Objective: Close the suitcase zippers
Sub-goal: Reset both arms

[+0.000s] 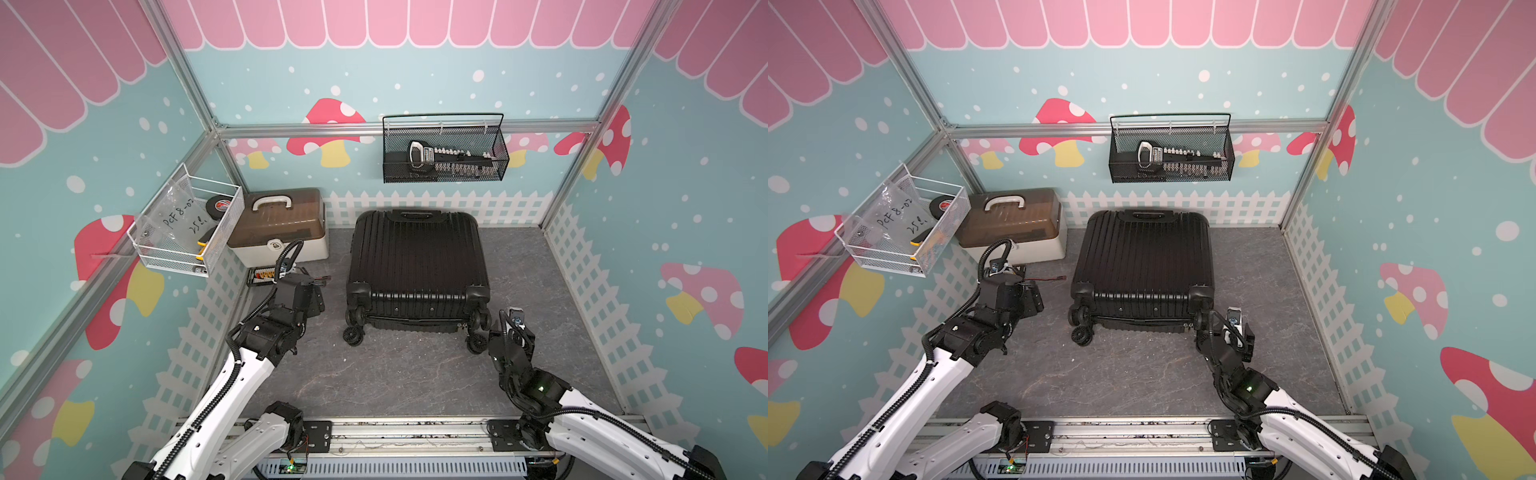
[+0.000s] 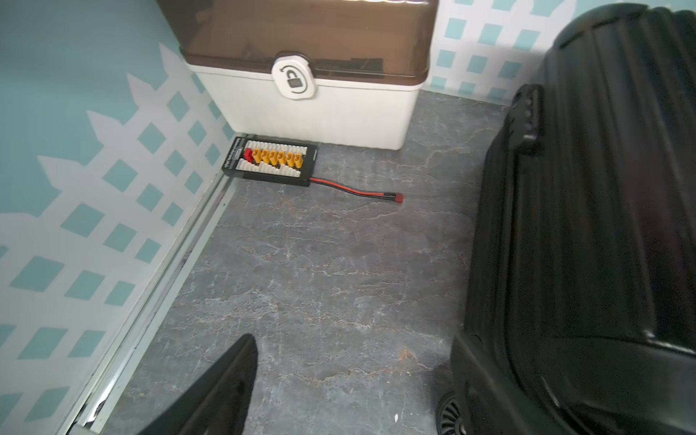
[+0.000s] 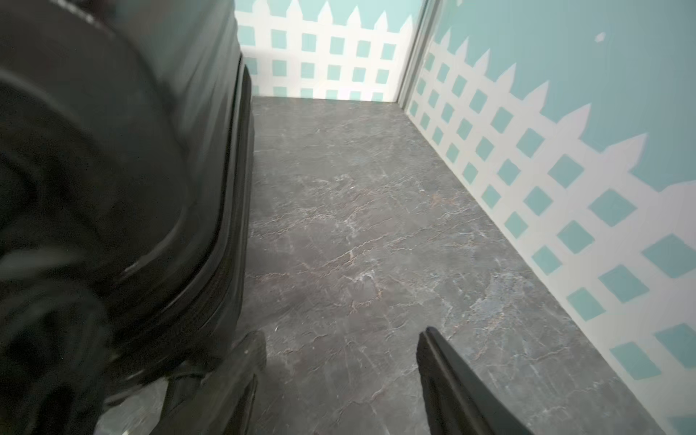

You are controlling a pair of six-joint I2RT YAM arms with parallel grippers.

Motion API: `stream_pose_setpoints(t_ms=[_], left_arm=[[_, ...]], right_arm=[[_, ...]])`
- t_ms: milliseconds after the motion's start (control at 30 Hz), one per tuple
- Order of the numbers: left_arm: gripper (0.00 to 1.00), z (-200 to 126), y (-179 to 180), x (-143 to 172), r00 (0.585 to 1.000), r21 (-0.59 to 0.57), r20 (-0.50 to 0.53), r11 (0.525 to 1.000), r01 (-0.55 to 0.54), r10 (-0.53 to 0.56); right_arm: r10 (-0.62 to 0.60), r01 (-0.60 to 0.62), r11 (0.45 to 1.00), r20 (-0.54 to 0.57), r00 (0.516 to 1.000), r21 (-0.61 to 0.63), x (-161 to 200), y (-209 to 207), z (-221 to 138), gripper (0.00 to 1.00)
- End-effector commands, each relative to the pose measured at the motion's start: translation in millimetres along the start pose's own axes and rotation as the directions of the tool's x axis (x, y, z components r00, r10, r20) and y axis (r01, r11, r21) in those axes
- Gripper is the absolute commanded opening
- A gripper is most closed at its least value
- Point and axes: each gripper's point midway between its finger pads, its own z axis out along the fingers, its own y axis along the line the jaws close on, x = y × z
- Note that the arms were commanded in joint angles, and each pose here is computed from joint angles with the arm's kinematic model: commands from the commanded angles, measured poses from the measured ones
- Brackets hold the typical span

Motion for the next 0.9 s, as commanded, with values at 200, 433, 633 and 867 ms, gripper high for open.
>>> stream_pose_setpoints(t_ms=[200,433,633,867], left_arm=[[0.82,16.4,32.6,1.1,0.993,-0.133,0.037,0.984,0.116,-0.112],[0.81,30.8,53.4,-2.3,0.986,-0.25,0.125,0.958,0.141,-0.113],[0.81,51.9,56.2,1.4,0.976,-0.293,0.204,0.947,0.13,-0.071],[0.81,91.3,36.2,10.0,0.977,-0.287,0.183,0.956,-0.056,0.112]], right_arm=[[0.075,-0.064,0.984,-0.061,0.995,0.166,-23.6,-31.3,18.4,0.68],[0.091,-0.064,0.982,-0.15,0.985,0.177,-27.4,-50.9,51.7,0.72],[0.003,0.013,0.986,-0.094,0.996,0.168,-38.9,-56.9,75.5,0.76],[0.003,0.026,0.972,-0.124,0.992,0.234,-25.8,-72.4,98.4,0.79]])
